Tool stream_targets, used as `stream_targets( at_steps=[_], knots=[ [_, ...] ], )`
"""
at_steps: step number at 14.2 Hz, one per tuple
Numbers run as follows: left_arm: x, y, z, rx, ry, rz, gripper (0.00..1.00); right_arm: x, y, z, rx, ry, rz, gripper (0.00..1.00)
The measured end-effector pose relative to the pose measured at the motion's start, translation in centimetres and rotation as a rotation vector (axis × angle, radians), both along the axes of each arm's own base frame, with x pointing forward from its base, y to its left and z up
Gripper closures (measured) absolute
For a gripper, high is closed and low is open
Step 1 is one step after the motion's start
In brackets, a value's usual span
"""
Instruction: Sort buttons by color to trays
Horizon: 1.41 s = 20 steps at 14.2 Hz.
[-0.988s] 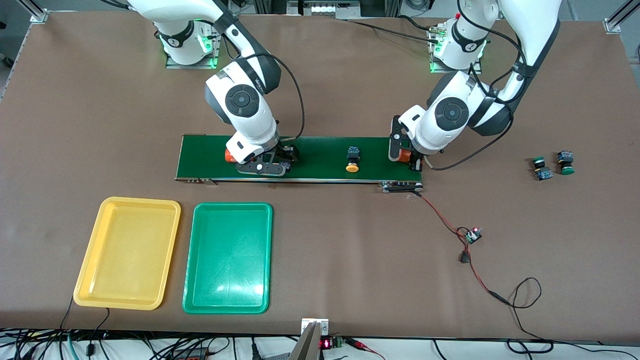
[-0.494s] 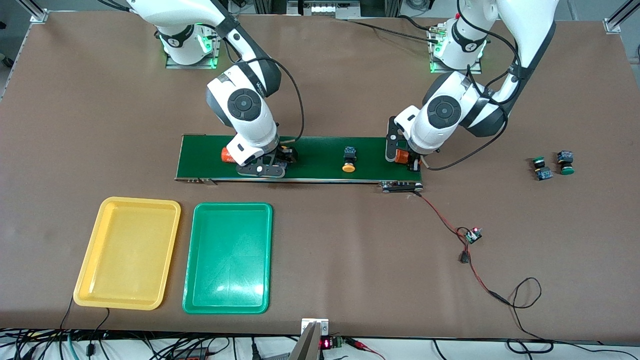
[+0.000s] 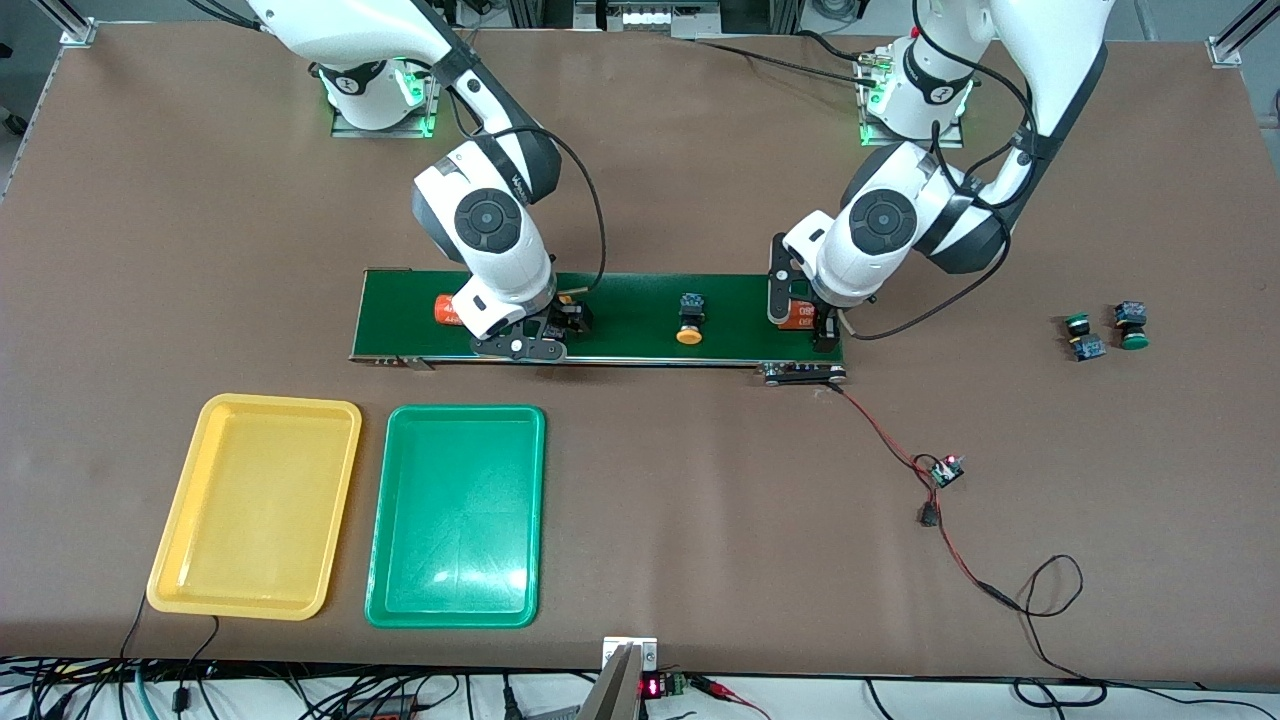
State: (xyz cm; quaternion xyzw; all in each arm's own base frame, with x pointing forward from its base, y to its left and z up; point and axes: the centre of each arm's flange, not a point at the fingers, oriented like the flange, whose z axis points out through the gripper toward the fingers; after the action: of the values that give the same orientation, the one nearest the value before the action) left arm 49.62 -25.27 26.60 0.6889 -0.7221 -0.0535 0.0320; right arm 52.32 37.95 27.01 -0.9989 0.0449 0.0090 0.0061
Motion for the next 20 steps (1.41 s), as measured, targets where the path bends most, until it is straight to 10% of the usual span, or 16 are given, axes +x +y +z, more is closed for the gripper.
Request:
stream_targets(
  at_steps=[9, 13, 20],
  knots=[
    [6.9, 15.6, 10.5, 0.092, -0.081, 0.31, 0.0, 0.4, -0.7, -1.4, -0.033, -0.002, 0.015, 0.17],
    [9.2, 25.6, 10.4, 0.154, -0.103, 0.443, 0.0, 0.8, -1.3, -1.5, -0.04, -0.005, 0.013, 0.6],
    [8.2, 38.8, 3.0, 0.209, 0.004, 1.14, 0.0, 1.5, -2.0, -1.2, -0.045, -0.01, 0.035, 0.6]
  ],
)
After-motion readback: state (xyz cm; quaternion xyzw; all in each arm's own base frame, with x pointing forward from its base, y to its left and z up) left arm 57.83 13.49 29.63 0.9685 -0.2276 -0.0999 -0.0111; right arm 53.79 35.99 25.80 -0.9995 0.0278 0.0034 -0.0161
